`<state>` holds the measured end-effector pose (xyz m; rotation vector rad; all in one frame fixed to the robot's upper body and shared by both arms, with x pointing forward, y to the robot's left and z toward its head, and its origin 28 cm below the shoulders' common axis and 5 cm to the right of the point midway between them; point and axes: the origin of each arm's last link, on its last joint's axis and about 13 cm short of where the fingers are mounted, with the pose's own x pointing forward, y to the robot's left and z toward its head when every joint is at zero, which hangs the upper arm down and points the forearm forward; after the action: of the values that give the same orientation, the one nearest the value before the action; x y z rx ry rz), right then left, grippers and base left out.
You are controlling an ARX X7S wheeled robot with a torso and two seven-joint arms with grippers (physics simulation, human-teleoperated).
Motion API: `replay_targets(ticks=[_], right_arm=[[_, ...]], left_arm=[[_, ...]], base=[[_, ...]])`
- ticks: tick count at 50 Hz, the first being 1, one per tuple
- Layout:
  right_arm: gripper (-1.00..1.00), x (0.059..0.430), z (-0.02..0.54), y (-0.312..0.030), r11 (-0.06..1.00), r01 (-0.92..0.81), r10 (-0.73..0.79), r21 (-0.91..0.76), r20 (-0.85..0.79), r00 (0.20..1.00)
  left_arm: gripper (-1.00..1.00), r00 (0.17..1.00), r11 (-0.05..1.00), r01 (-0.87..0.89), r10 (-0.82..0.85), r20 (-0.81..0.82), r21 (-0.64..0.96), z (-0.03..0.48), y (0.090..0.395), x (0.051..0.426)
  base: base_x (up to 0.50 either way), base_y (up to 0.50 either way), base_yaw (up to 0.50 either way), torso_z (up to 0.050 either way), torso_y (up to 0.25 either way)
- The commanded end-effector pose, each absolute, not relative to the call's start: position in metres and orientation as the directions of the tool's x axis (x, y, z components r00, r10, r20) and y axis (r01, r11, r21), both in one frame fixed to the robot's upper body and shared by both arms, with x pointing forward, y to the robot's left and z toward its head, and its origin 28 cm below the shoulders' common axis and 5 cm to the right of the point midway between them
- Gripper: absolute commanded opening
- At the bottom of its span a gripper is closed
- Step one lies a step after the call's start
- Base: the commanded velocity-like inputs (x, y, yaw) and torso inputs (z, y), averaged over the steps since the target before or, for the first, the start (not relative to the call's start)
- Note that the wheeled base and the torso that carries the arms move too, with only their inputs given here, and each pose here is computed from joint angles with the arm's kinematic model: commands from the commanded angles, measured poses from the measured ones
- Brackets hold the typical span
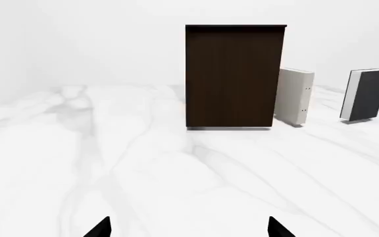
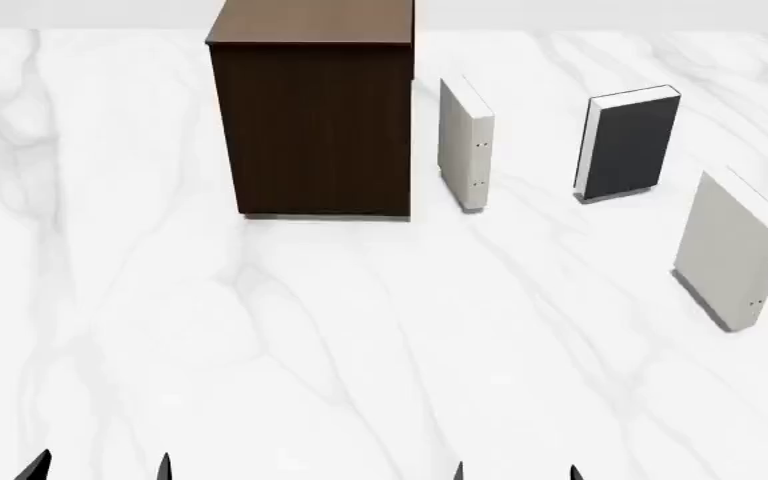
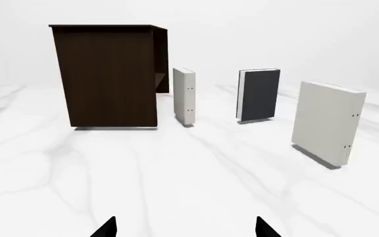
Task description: Pick up the book in the middle and place it on the cabinet shelf.
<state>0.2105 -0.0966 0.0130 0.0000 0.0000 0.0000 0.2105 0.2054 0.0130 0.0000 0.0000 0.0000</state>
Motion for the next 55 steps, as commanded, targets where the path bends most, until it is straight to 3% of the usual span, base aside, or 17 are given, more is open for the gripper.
replay_targets(ticks=[1,21,22,23,42,45,47,49,55], right_arm=[[1.00,0.211,0.013,-0.096,1.000,0.000,0.000,0.000,0.000,1.000],[1.00,0.210,0.012,-0.096,1.000,-0.002,0.002,0.006,-0.010,1.000],[1.00,0.207,0.020,-0.095,1.000,0.010,-0.010,-0.011,0.045,0.999],[1.00,0.210,0.011,-0.096,1.000,-0.002,0.002,0.006,-0.011,1.000],[1.00,0.209,0.011,-0.096,1.000,-0.005,0.005,0.006,-0.012,1.000],[1.00,0.209,0.016,-0.096,1.000,-0.001,0.000,0.015,0.053,0.999],[1.00,0.204,0.038,-0.099,0.995,0.004,-0.033,0.097,0.299,0.954],[1.00,0.197,0.055,-0.098,0.993,-0.014,-0.045,0.115,0.492,0.869],[1.00,0.183,0.074,-0.099,0.995,-0.022,-0.056,0.102,0.703,0.709]], left_arm=[[1.00,1.000,1.000,-0.001,0.001,0.000,0.001,0.013,0.205,0.210],[1.00,1.000,1.000,0.006,-0.006,-0.009,0.007,0.013,0.205,0.210],[1.00,1.000,0.999,-0.002,0.003,-0.005,0.035,0.021,0.205,0.209],[1.00,1.000,1.000,0.005,-0.005,-0.013,0.011,0.012,0.205,0.210],[1.00,1.000,1.000,0.001,-0.001,0.005,0.017,0.014,0.204,0.209],[1.00,0.987,0.999,-0.033,0.029,0.158,0.021,0.025,0.204,0.207],[1.00,0.942,0.995,-0.083,0.058,0.330,0.061,0.039,0.205,0.205],[1.00,0.873,0.990,-0.122,0.076,0.482,0.065,0.051,0.206,0.202],[1.00,0.670,0.981,-0.186,0.087,0.738,0.054,0.076,0.206,0.187]], base=[[0.00,0.00,0.00,0.000,0.000],[0.00,0.00,0.00,0.000,0.000],[0.00,0.00,0.00,0.000,0.000],[0.00,0.00,0.00,0.000,0.000],[0.00,0.00,0.00,0.000,0.000],[0.00,0.00,0.00,0.000,0.000],[0.00,0.00,0.00,0.000,0.000],[0.00,0.00,0.00,0.000,0.000],[0.00,0.00,0.00,0.000,0.000]])
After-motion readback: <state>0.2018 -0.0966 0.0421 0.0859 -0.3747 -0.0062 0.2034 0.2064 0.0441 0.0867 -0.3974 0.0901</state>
